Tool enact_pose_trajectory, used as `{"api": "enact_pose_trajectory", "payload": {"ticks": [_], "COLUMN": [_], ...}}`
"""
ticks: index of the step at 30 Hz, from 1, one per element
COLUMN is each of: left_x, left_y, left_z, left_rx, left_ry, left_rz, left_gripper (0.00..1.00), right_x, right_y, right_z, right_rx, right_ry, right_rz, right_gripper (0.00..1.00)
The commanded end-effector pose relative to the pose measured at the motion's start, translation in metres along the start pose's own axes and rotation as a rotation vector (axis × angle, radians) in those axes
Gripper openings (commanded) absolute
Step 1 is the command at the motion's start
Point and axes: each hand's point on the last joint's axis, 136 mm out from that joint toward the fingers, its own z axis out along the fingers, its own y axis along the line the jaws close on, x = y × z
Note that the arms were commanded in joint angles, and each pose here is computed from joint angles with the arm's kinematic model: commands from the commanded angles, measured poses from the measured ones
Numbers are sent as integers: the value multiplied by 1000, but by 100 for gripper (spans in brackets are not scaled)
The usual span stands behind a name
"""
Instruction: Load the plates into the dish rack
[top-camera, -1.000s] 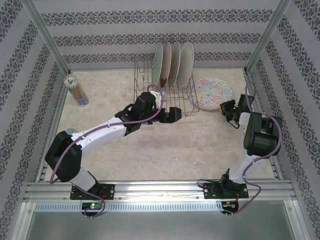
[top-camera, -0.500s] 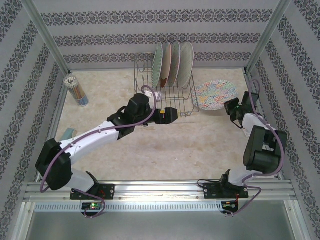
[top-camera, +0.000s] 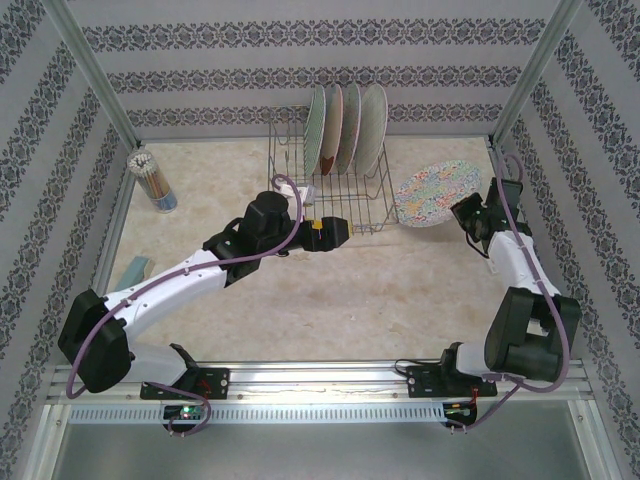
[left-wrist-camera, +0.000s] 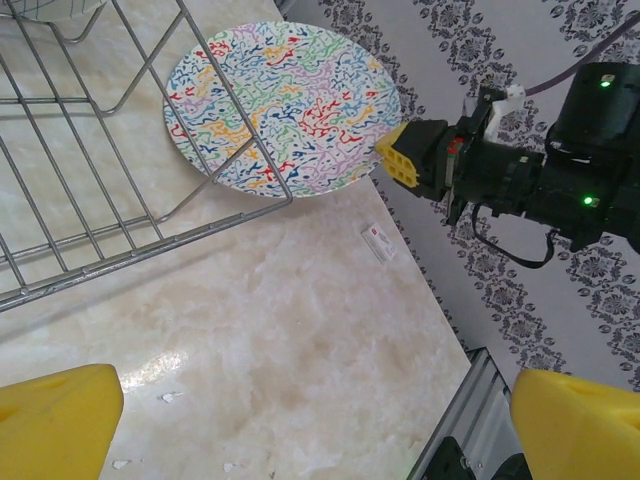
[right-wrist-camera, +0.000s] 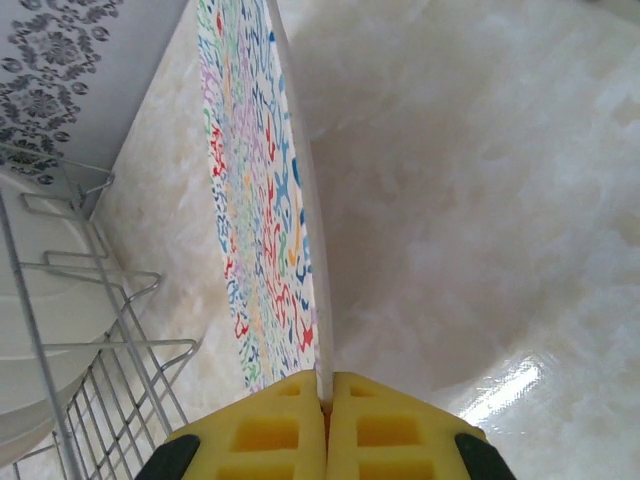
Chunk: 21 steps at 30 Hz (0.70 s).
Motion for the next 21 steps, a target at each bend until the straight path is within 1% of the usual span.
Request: {"api": "enact_pose_trajectory", "payload": {"ticks": [1, 21], "left_x": [-6, -12], "left_y": [1, -2], "left_z": [-8, -17], "left_rx": [-1, -15], "left_ry": [-30, -47], "left_rz": [-7, 19], "left_gripper": [100, 100], "right_x": [-25, -49], "right_y": [27, 63], "right_z": [-26, -94], "right_rx": [-35, -32], "right_ry": [-109, -284], "right_rz": [-88, -246], "right_gripper": [0, 0]}}
